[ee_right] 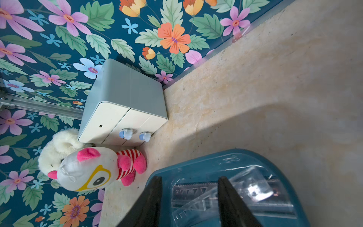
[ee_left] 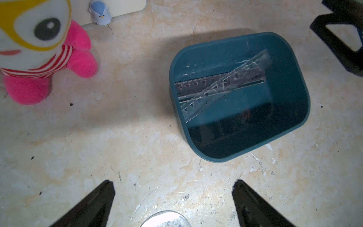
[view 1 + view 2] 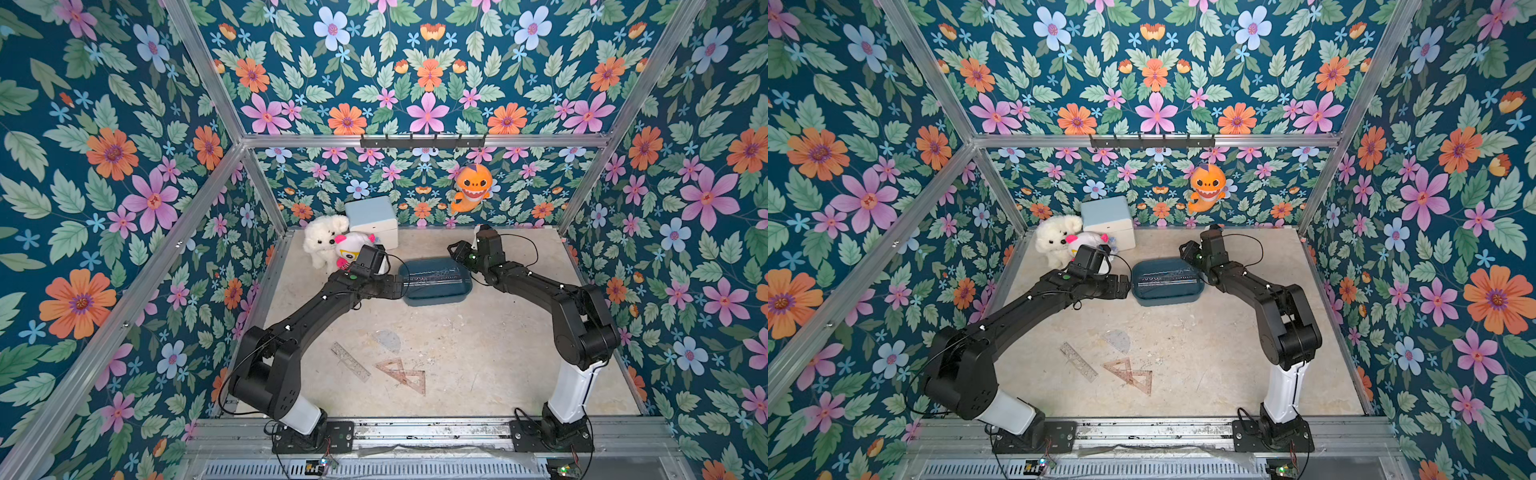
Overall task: Put the scattered rulers into the storage box
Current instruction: Place the ruler in the storage box, then move the ruler to the center of the board, then pick up the ruler from the center of the board.
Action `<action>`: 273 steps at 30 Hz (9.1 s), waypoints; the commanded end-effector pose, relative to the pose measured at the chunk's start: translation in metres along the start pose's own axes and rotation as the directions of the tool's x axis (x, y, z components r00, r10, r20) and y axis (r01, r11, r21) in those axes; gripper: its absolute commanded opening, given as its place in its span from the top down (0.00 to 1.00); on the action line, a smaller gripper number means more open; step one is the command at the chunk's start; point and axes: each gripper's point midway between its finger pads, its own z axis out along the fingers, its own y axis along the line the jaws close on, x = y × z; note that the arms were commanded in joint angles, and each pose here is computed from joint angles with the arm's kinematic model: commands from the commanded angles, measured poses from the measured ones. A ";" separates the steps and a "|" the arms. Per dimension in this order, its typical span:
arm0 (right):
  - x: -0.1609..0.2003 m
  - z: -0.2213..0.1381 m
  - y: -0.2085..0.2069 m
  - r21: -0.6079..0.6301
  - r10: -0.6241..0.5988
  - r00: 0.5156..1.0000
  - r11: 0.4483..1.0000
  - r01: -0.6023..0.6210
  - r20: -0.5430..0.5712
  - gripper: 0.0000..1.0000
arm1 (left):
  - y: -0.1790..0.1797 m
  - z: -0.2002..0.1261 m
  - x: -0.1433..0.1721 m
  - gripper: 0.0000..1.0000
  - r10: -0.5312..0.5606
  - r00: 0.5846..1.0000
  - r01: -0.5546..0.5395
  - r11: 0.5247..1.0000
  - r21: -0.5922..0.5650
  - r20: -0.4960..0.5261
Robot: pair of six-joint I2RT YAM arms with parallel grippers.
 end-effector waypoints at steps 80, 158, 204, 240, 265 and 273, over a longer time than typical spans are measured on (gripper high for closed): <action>0.329 -0.083 -0.009 0.093 -0.539 0.671 0.740 0.666 -0.509 0.37 | 0.050 0.032 0.150 0.18 -0.471 0.845 0.496 0.867 0.041 -0.255; 0.313 -0.099 -0.045 -0.062 -0.146 0.856 0.989 0.133 -0.496 1.00 | -0.012 0.064 0.198 0.40 -0.303 0.825 0.392 0.915 0.098 -0.477; 0.325 -0.104 -0.066 -0.036 -0.123 0.847 0.992 0.122 -0.517 1.00 | -0.015 0.070 0.201 0.38 -0.300 0.821 0.387 0.918 0.087 -0.485; 0.334 -0.112 -0.084 -0.013 -0.102 0.840 0.994 0.112 -0.532 1.00 | -0.011 0.066 0.197 0.39 -0.305 0.827 0.383 0.921 0.076 -0.473; 0.332 -0.109 -0.074 -0.040 -0.105 0.841 0.994 0.099 -0.531 1.00 | -0.027 0.070 0.215 0.81 -0.271 0.812 0.382 0.916 0.120 -0.516; 0.287 -0.122 -0.024 -0.160 -0.152 0.855 0.984 0.082 -0.496 1.00 | -0.053 0.057 0.168 1.00 -0.182 0.869 0.332 0.904 0.269 -0.459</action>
